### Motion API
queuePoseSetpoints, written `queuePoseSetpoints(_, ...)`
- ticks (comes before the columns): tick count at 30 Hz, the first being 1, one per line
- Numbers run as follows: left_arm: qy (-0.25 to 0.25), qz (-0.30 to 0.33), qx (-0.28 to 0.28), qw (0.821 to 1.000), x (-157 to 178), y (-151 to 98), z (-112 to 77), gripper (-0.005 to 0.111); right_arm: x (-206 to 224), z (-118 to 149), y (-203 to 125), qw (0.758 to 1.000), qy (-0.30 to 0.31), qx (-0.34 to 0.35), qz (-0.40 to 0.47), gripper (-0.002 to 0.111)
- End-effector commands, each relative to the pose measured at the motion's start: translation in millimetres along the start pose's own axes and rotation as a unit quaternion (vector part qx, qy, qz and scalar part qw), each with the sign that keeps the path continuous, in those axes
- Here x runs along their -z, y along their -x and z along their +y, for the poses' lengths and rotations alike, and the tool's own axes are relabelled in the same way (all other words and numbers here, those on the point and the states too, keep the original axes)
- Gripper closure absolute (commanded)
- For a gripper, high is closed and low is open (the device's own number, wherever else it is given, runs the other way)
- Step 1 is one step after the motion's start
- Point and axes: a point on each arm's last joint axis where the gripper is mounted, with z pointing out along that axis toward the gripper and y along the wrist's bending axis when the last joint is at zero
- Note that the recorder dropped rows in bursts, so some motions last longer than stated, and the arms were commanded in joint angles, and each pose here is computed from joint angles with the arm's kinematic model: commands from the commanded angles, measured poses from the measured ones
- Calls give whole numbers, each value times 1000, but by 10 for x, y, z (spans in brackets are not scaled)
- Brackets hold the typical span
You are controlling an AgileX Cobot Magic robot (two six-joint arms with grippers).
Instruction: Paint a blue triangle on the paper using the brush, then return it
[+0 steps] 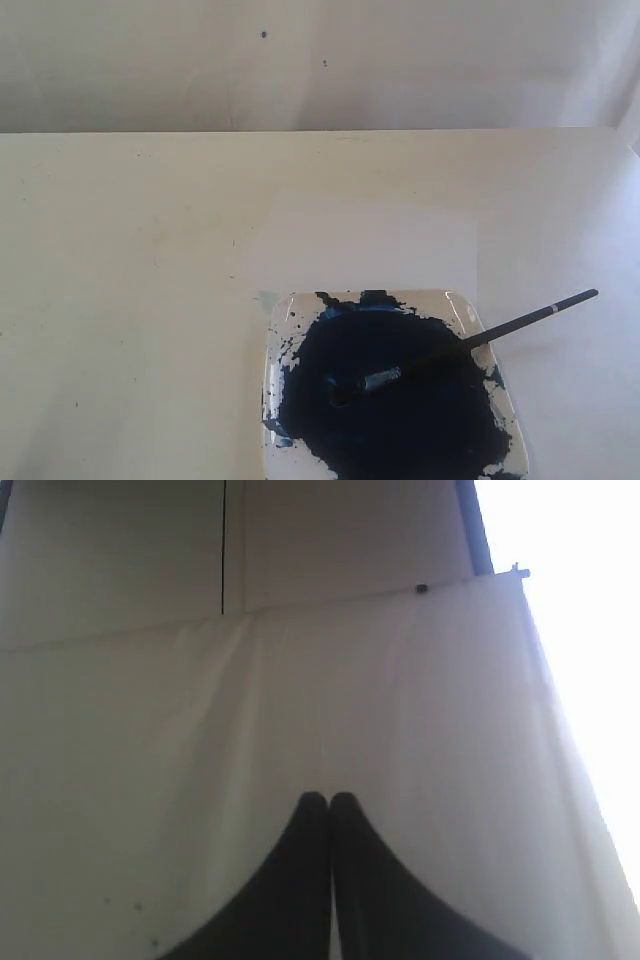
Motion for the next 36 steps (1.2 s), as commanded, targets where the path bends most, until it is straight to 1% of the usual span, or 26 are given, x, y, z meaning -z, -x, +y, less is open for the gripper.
queuePoseSetpoints(1,-3,1,0,1000,-3,-17,-3,107,11,-51,-69,989,-32,-141,32,108)
queuePoseSetpoints(3,-3,1,0,1000,-3,-17,-3,107,15,-120,-161,973,-85,-196,90,108)
queuePoseSetpoints(6,-3,1,0,1000,-3,-17,-3,107,-81,-158,-107,960,-124,-216,127,108)
queuePoseSetpoints(8,-3,1,0,1000,-3,-17,-3,107,-223,-107,-108,952,-114,-211,192,108)
queuePoseSetpoints(10,-3,1,0,1000,-3,-17,-3,107,-339,-38,-170,932,-100,-218,272,108)
queuePoseSetpoints(11,-3,1,0,1000,-3,-17,-3,107,-423,7,-242,912,-93,-222,333,108)
queuePoseSetpoints(13,-3,1,0,1000,-3,-17,-3,107,-543,45,-394,880,-94,-225,408,108)
queuePoseSetpoints(16,-3,1,0,1000,-3,-17,-3,107,-639,104,-717,803,-116,-263,522,108)
queuePoseSetpoints(17,-3,1,0,1000,-3,-17,-3,107,-639,132,-865,763,-130,-287,565,108)
queuePoseSetpoints(19,-3,1,0,1000,-3,-17,-3,107,-617,162,-1065,710,-153,-312,612,108)
queuePoseSetpoints(20,-3,1,0,1000,-3,-17,-3,107,-604,159,-1169,691,-165,-314,630,108)
queuePoseSetpoints(22,-3,1,0,1000,-3,-17,-3,107,-588,136,-1334,669,-188,-310,649,108)
queuePoseSetpoints(23,-3,1,0,1000,-3,-17,-3,107,-561,115,-1483,648,-210,-307,664,108)
queuePoseSetpoints(24,-3,1,0,1000,-3,-17,-3,107,-545,112,-1544,635,-223,-313,670,108)
queuePoseSetpoints(25,-3,1,0,1000,-3,-17,-3,107,-515,115,-1636,610,-246,-329,677,108)
queuePoseSetpoints(26,-3,1,0,1000,-3,-17,-3,107,-500,117,-1681,598,-259,-338,679,108)
queuePoseSetpoints(27,-3,1,0,1000,-3,-17,-3,107,-489,103,-1753,585,-286,-351,673,108)
queuePoseSetpoints(28,-3,1,0,1000,-3,-17,-3,107,-485,89,-1787,582,-298,-352,669,108)
queuePoseSetpoints(29,-3,1,0,1000,-3,-17,-3,107,-506,60,-1846,586,-310,-344,665,108)
queuePoseSetpoints(31,-3,1,0,1000,-3,-17,-3,107,-542,39,-1911,580,-336,-357,651,108)
queuePoseSetpoints(33,-3,1,0,1000,-3,-17,-3,107,-627,26,-1965,584,-341,-357,645,108)
queuePoseSetpoints(36,-3,1,0,1000,-3,-17,-3,107,-696,44,-2043,571,-341,-365,652,108)
